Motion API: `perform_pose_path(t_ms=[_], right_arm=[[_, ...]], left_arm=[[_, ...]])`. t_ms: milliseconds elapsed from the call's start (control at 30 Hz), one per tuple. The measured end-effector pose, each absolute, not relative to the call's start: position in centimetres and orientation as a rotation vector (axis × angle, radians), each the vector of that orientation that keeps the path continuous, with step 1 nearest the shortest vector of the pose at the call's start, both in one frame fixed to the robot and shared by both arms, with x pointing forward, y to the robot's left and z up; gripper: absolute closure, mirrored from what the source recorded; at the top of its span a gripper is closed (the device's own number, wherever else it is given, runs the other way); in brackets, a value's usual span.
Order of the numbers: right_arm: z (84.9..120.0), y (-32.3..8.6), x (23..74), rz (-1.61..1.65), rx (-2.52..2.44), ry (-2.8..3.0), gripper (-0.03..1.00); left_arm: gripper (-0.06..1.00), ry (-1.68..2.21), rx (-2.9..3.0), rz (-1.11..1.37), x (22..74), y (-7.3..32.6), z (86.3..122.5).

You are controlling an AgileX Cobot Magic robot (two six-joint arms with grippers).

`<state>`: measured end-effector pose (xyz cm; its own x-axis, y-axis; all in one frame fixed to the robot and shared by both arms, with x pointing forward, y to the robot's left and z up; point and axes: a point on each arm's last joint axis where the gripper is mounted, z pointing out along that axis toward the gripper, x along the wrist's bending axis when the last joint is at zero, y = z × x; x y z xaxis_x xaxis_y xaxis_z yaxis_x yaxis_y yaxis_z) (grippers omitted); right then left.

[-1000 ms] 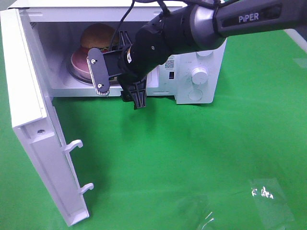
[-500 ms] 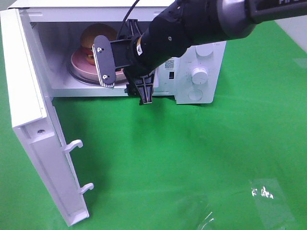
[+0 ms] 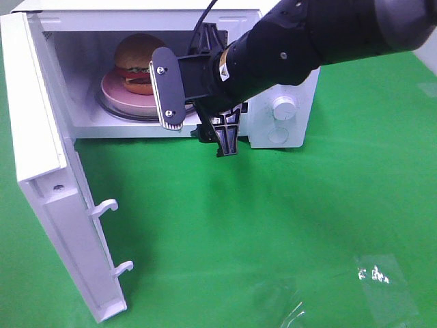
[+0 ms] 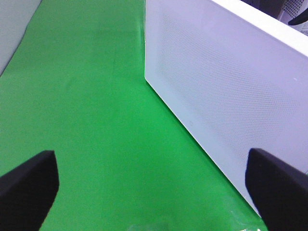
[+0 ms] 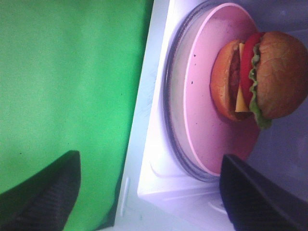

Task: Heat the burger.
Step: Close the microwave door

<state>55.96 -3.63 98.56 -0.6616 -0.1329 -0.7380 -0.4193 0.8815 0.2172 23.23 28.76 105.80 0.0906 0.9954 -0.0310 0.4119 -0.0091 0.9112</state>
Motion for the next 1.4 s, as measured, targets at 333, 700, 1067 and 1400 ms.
perform_pose_path(t_ms=[333,700,1067,1400], right_arm=[[100.0,-5.6,53.5,0.52,-0.352,2.266,0.21],[101.1,-8.2,50.4,0.582,-0.22,2.294,0.21],[102.9,-10.9,47.3,0.686,-0.021,2.29,0.21],[105.5,-13.3,45.1,0.799,0.452,2.316,0.21]], left_arm=[[-0.03,1.442,1.548,0.897,23.2,28.8,105.8],[-0.03,1.442,1.548,0.897,23.2,28.8,105.8],[-0.03,1.442,1.548,0.897,23.2,28.8,105.8],[-0.03,1.442,1.548,0.897,23.2,28.8,105.8]])
